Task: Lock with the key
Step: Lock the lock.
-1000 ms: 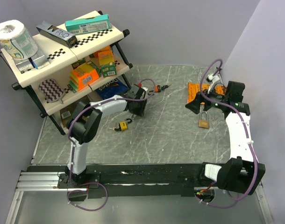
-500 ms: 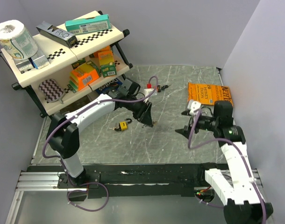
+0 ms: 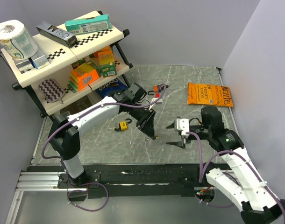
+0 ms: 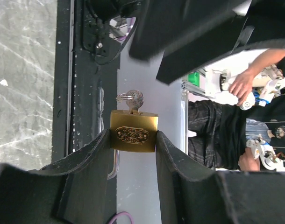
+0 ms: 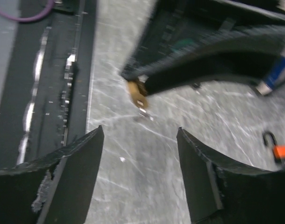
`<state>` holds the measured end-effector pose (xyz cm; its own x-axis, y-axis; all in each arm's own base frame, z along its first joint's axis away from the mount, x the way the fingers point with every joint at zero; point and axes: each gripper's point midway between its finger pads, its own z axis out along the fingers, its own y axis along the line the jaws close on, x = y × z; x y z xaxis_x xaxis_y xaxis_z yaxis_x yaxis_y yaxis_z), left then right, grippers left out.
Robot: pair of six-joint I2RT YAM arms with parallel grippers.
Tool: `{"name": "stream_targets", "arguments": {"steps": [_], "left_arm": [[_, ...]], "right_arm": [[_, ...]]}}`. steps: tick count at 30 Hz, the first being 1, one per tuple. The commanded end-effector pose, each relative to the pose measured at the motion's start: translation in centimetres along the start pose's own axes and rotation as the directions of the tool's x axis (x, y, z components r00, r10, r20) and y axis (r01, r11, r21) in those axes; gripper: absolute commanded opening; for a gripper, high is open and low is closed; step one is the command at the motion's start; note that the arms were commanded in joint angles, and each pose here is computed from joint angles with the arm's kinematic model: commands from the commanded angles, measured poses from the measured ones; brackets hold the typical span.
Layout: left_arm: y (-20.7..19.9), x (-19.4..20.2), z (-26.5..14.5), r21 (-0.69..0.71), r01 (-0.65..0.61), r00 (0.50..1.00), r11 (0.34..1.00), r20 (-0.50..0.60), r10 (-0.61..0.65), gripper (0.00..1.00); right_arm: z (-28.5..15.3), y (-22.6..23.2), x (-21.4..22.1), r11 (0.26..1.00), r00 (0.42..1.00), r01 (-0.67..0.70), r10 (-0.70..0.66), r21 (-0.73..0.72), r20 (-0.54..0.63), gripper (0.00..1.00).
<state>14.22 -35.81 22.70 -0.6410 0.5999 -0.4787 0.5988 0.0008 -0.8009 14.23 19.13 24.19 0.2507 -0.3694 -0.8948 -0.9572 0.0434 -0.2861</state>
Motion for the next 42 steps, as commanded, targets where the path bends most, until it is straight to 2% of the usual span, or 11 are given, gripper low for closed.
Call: {"name": "stream_targets", "arguments": {"steps": [1,11,21,34,36,37,38,39,41,42], "left_arm": [[-3.2,-1.3,-0.8,0.096,-0.057,0.998,0.994,0.026,0.054,0.01],[-3.8,-1.3,-0.1,0.114,-0.049,0.999,0.992,0.016,0.048,0.01],[-3.6,-1.4,0.3,0.116,-0.032,0.999,0.993,0.013,0.031,0.01],[-4.0,-1.2,0.2,0.141,-0.02,1.0,0.99,-0.002,0.02,0.01],[-4.2,-1.4,0.2,0.151,-0.015,1.0,0.988,0.0,0.015,0.01],[-4.3,-1.4,0.2,0.156,-0.015,1.0,0.988,0.001,0.015,0.01],[-4.3,-1.4,0.2,0.159,-0.015,1.0,0.987,0.0,0.015,0.01],[-4.3,-1.4,0.2,0.156,-0.015,1.0,0.988,0.0,0.015,0.1],[-4.0,-1.1,0.2,0.134,-0.01,1.0,0.991,-0.002,0.011,0.27],[-3.7,-1.2,-0.1,0.125,-0.008,1.0,0.992,0.005,0.008,0.45]], "right_arm": [[0.7,0.7,-2.2,0.996,0.997,0.074,-0.072,-0.04,0.041,0.7],[2.3,0.4,-2.8,0.996,0.997,0.061,-0.057,-0.068,0.055,0.66],[3.6,0.7,-3.2,0.994,0.995,0.058,-0.05,-0.092,0.083,0.55],[4.1,1.2,-2.0,0.99,0.995,0.094,-0.089,-0.104,0.051,0.41],[4.1,1.1,-2.0,0.99,0.995,0.096,-0.092,-0.102,0.049,0.32],[4.1,1.1,-2.2,0.99,0.994,0.098,-0.093,-0.103,0.051,0.16],[4.1,1.1,-2.2,0.99,0.995,0.094,-0.089,-0.102,0.052,0.06],[4.1,1.1,-2.4,0.991,0.995,0.091,-0.086,-0.101,0.055,0.0],[4.0,0.9,-2.6,0.992,0.995,0.084,-0.078,-0.09,0.058,0.0],[3.9,0.9,-2.6,0.994,0.996,0.07,-0.066,-0.084,0.053,0.0]]}}
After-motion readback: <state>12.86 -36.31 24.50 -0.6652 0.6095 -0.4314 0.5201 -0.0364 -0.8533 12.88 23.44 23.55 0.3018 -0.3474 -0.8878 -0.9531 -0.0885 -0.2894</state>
